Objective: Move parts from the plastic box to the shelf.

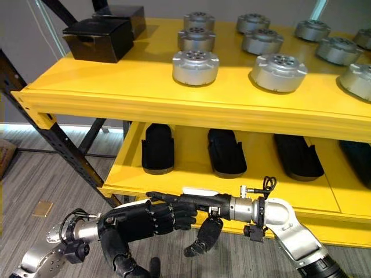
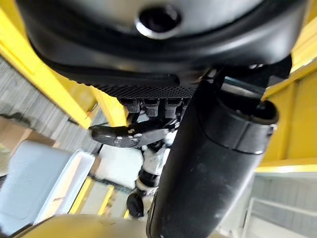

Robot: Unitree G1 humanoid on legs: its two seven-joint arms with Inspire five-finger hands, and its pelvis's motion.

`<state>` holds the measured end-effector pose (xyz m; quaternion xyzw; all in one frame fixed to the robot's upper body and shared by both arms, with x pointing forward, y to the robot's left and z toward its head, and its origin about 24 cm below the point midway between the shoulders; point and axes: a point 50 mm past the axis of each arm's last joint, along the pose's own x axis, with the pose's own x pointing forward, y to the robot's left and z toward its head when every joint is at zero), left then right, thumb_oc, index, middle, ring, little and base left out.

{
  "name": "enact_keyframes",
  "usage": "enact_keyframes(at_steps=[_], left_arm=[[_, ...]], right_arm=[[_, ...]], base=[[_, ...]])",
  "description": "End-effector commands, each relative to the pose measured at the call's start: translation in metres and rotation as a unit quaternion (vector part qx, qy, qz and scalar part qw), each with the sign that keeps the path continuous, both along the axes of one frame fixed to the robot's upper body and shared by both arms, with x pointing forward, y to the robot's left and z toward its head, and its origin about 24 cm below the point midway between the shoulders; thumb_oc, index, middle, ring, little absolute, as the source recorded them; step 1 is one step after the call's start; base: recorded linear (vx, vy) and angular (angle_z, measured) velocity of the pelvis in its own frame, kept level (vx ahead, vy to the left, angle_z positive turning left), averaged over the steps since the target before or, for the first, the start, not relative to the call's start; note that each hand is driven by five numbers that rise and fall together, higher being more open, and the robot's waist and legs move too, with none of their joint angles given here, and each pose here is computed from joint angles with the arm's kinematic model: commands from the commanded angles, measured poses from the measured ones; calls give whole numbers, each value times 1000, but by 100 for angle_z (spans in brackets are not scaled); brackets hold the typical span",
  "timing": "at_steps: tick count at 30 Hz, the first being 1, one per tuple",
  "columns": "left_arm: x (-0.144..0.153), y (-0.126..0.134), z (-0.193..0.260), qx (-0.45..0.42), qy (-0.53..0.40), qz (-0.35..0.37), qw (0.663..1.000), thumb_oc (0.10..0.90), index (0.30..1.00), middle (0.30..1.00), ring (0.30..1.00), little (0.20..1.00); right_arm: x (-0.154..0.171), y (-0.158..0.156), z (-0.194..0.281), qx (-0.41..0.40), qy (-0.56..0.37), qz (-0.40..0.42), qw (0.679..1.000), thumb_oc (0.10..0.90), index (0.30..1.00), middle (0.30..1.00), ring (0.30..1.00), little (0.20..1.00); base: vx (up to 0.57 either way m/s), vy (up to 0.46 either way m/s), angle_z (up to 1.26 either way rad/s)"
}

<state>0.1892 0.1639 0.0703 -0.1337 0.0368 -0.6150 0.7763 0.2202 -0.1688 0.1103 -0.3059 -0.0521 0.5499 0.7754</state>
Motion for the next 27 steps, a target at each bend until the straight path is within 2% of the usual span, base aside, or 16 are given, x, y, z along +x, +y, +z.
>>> enact_keyframes(at_steps=[1, 3, 4, 10, 17, 20, 27], left_arm=[[16, 6, 36, -65, -95, 30, 993, 900, 1000, 1000, 1000, 1000], [18, 23, 37, -41, -117, 127, 984, 900, 1000, 1000, 1000, 1000], [18, 33, 41, -56, -120, 179, 975, 900, 1000, 1000, 1000, 1000], [15, 57, 50, -76, -157, 274, 946, 900, 1000, 1000, 1000, 1000], [5, 96, 67, -81, -231, 418, 875, 900, 1000, 1000, 1000, 1000], [3, 104, 71, -83, -247, 443, 858, 900, 1000, 1000, 1000, 1000], [3, 101, 76, -75, -259, 434, 860, 900, 1000, 1000, 1000, 1000]], right_arm=[[8, 13, 38, 51, -115, 32, 992, 900, 1000, 1000, 1000, 1000], [14, 12, 36, 36, -164, -6, 986, 900, 1000, 1000, 1000, 1000], [16, 11, 36, 33, -178, -20, 983, 900, 1000, 1000, 1000, 1000], [23, 8, 37, 27, -229, -70, 971, 900, 1000, 1000, 1000, 1000], [25, 1, 34, 8, -255, -122, 959, 900, 1000, 1000, 1000, 1000], [26, 0, 31, 10, -253, -135, 958, 900, 1000, 1000, 1000, 1000], [26, 4, 26, -10, -258, -140, 956, 900, 1000, 1000, 1000, 1000]], base=[[-4, 49, 2], [-4, 82, -2], [-2, 57, -3], [3, 38, 17], [8, 21, 16], [11, -5, 11], [14, 9, 8]])
